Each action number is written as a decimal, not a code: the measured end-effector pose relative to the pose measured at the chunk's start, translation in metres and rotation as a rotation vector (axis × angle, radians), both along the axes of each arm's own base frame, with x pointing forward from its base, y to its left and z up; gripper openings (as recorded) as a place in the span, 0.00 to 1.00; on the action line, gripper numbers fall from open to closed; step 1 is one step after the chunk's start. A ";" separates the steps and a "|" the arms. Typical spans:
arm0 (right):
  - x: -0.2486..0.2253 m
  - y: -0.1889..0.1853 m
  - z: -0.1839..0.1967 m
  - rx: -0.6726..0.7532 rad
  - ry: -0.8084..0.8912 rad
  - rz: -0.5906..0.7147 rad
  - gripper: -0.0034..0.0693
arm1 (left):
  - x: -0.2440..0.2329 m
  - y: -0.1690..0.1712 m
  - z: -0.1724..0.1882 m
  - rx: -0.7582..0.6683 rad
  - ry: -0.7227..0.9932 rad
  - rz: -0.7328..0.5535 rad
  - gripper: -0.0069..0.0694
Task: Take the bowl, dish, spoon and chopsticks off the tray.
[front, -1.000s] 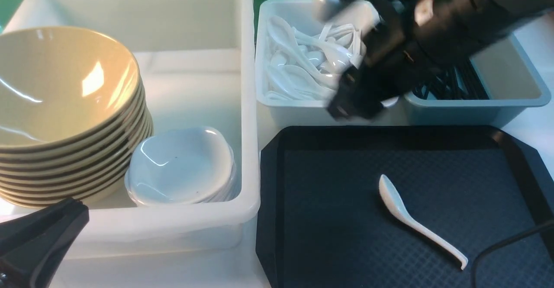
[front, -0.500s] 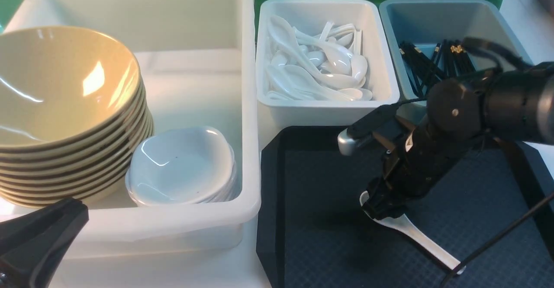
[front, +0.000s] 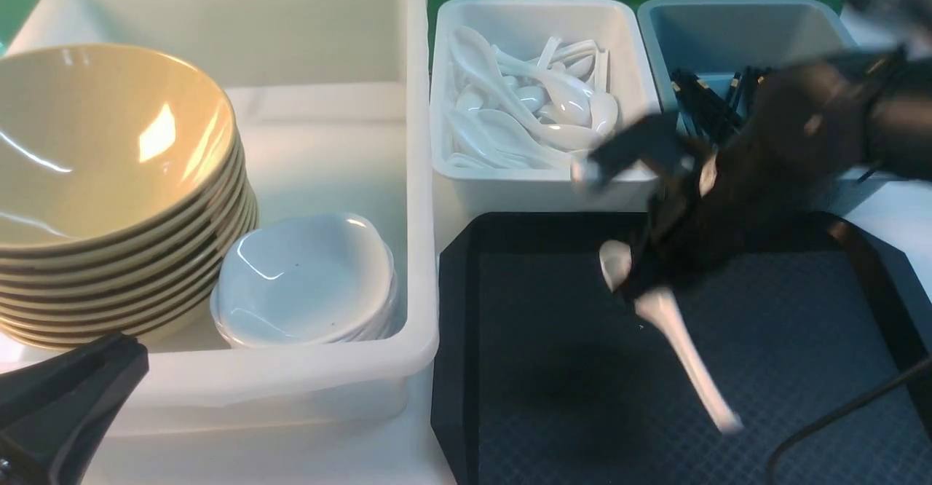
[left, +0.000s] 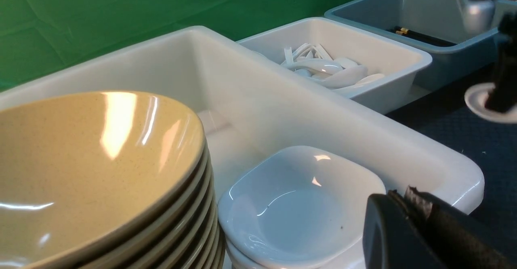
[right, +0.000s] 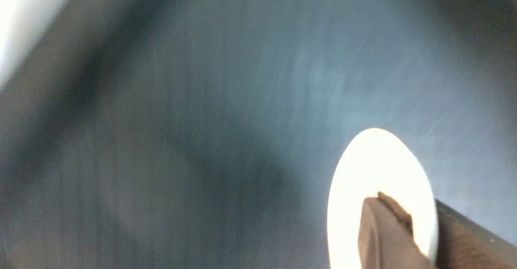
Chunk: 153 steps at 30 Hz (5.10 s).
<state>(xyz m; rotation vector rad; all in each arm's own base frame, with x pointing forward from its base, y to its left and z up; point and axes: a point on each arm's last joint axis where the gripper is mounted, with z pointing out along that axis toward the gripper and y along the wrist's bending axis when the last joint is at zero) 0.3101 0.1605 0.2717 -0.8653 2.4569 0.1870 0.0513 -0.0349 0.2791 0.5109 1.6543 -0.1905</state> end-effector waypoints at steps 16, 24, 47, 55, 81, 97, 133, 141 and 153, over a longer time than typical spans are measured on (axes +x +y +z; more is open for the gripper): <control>0.098 0.021 0.083 0.324 -0.875 -0.085 0.63 | 0.000 0.000 0.000 0.000 -0.001 0.001 0.09; 0.030 -0.005 0.183 0.302 -0.810 -0.033 0.50 | 0.000 0.000 0.000 0.000 -0.002 0.002 0.09; -0.183 -0.106 -0.010 0.324 -0.868 -0.097 0.10 | 0.000 0.000 0.000 0.001 0.003 -0.002 0.09; -0.199 -0.114 -0.067 0.330 -0.743 -0.145 0.10 | 0.000 0.000 0.000 0.001 0.004 -0.003 0.09; -0.241 -0.131 -0.075 0.352 -0.875 -0.105 0.14 | -0.001 -0.001 -0.001 0.003 0.012 -0.010 0.09; -0.253 -0.158 -0.075 0.260 -0.988 -0.464 0.15 | -0.001 -0.002 -0.002 0.006 0.022 -0.020 0.09; -0.256 -0.162 -0.096 0.252 -0.746 -0.617 0.18 | -0.002 -0.003 -0.004 0.013 0.046 -0.042 0.09; -0.256 -0.162 -0.096 0.252 -0.746 -0.617 0.18 | -0.010 0.008 -0.010 0.055 -0.092 0.070 0.09; -0.256 -0.162 -0.096 0.253 -0.746 -0.617 0.20 | 0.004 0.030 -0.072 -0.087 -0.194 0.345 0.09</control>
